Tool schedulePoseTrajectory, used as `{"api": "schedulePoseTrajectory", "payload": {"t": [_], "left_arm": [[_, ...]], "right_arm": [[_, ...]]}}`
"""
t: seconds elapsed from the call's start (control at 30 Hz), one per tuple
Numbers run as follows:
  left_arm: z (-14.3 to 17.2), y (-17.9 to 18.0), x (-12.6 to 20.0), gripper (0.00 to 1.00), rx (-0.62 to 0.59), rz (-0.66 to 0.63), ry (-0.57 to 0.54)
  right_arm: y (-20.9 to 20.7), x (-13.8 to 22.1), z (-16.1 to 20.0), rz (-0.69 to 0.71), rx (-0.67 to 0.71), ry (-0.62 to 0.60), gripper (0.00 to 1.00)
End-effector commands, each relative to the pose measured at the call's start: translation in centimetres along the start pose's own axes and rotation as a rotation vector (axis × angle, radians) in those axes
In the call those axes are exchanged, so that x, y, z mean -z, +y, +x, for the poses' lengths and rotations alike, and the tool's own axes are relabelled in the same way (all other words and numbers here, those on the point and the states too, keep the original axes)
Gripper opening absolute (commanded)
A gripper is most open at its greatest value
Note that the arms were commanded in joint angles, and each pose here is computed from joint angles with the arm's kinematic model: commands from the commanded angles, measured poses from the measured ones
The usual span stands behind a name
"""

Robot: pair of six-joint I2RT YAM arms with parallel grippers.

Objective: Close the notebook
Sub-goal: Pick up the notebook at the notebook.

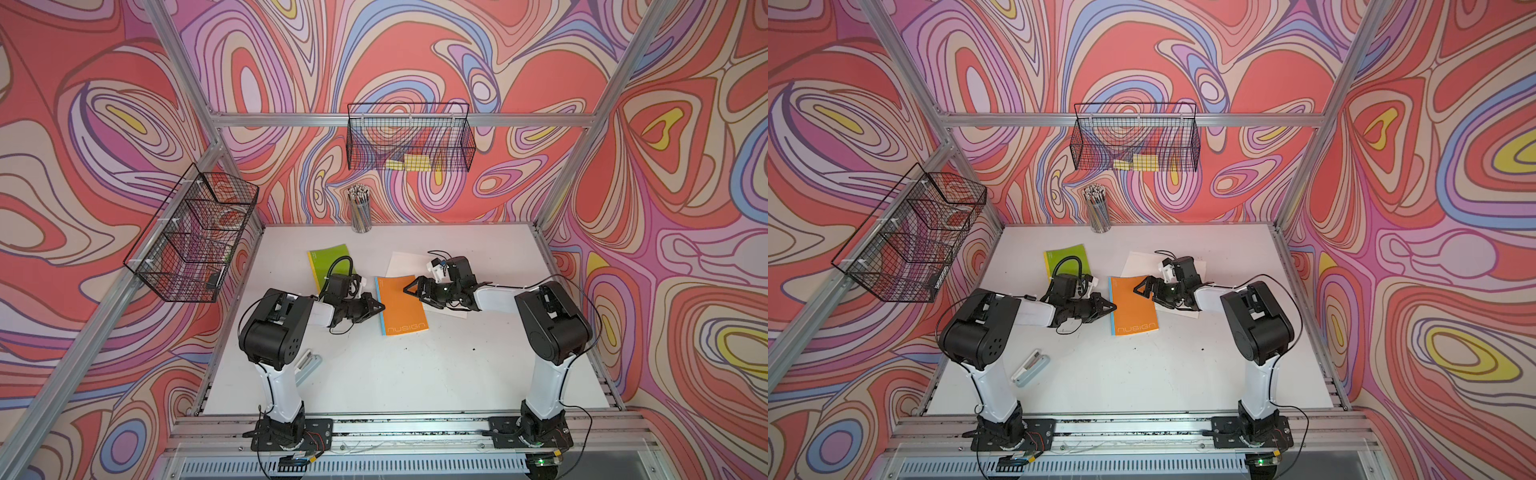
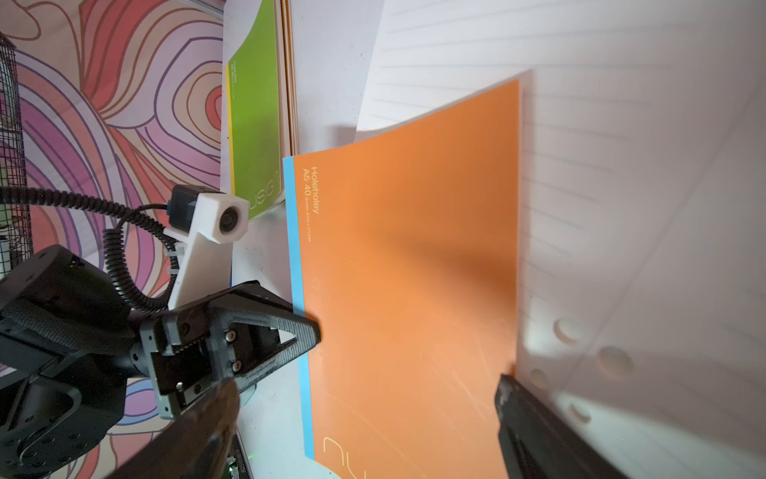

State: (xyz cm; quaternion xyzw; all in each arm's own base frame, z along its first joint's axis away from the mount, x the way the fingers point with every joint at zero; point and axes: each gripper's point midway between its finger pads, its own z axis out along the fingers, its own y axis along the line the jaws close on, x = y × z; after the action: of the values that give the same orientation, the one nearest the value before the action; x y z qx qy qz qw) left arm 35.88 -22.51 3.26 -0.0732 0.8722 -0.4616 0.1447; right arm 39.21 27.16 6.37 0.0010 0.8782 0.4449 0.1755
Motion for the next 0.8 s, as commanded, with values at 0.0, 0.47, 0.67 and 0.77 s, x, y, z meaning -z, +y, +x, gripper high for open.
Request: {"api": "schedulePoseTrajectory", "payload": {"t": [0.0,0.47,0.67,0.77], "left_arm": [[-0.3,-1.1,0.8,0.00,-0.038,-0.006,-0.019],[-4.4,-6.0,6.2,0.00,-0.108,-0.083,-0.012],[-7.3,-6.1,10.0,0.00,-0.085,-0.090,-0.071],[-9.0,-6.3,11.8,0.00,-0.066,-0.063,-0.104]], "right_arm": [[-1.6,0.0,1.5,0.040,-0.048,0.027,0.99],[2.5,2.9,-0.3,0.003,0.055,-0.039,0.98],[2.8,3.2,-0.4,-0.002,0.066,-0.040,0.98],[2.7,3.0,-0.2,-0.003,0.066,-0.032,0.98]]}}
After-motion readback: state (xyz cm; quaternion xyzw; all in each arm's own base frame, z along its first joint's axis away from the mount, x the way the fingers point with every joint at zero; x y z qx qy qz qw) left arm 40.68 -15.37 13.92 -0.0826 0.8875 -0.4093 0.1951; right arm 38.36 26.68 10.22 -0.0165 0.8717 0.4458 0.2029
